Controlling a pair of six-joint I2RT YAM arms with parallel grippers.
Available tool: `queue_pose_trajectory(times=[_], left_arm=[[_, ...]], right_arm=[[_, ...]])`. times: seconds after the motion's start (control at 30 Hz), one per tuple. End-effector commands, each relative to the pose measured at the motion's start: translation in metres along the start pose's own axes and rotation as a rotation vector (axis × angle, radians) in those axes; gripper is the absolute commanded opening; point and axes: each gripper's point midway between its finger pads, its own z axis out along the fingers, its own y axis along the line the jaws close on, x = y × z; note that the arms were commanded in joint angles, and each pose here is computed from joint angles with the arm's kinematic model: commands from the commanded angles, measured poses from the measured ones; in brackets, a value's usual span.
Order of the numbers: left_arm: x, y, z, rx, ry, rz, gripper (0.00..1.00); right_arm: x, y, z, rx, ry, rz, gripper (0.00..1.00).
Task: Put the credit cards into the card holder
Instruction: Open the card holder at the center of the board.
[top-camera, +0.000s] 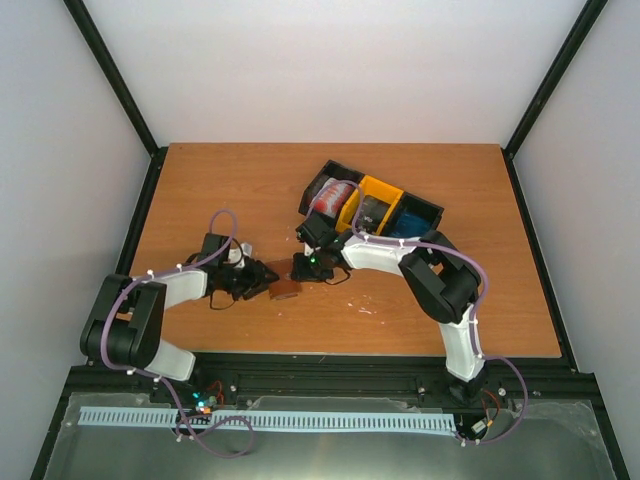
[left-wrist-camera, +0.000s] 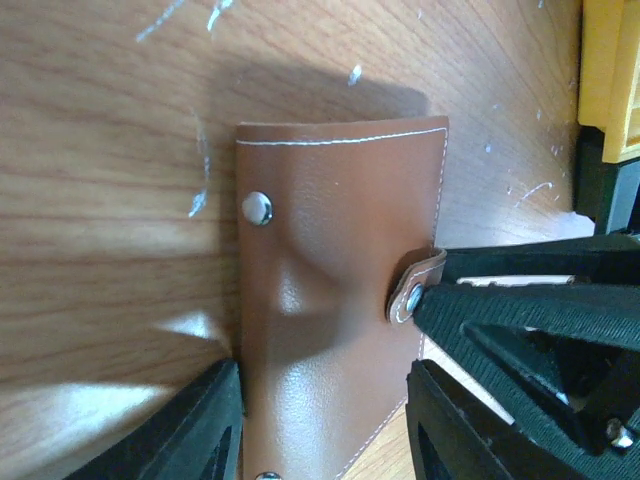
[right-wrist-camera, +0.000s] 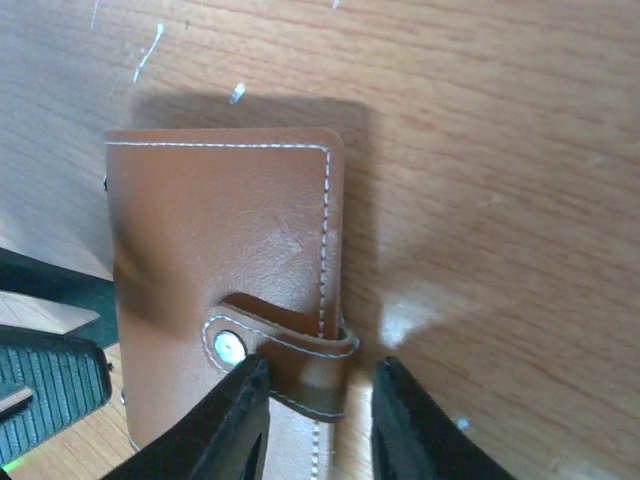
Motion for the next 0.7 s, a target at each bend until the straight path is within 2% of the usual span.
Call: queue_pose_trajectory(times=[0.0,0.1,0.37,0.43,0.6,0.67], left_arm=[[-0.006,-0.005,0.007,0.026,0.004,-0.034,0.48],[-0.004,-0.012,0.011,0.083,0.024,-0.057,0.48],[0.001,-0.029,0.011,0.203,0.055,-0.085,0.43],[-0.001,-0.027,0.012,0.193,0.047,-0.080,0.36],[-0.010,-0.034,0.010,0.210,0.011,-0.007,0.06],[-0.014,-0.042,0.006,0.223,-0.005,0.039,0.01]], right_arm=[[0.018,-0.005,0.016,-0.012,0.071,0.018,0.26],[0.026,-0.010,0.021,-0.018,0.095,0.028,0.20],[0.040,-0.021,0.027,-0.071,0.144,0.058,0.17],[0.039,-0.024,0.025,-0.084,0.145,0.061,0.17],[0.027,-0.027,0.010,-0.058,0.100,0.026,0.25],[0.019,-0.025,-0.002,-0.030,0.064,0.007,0.29]])
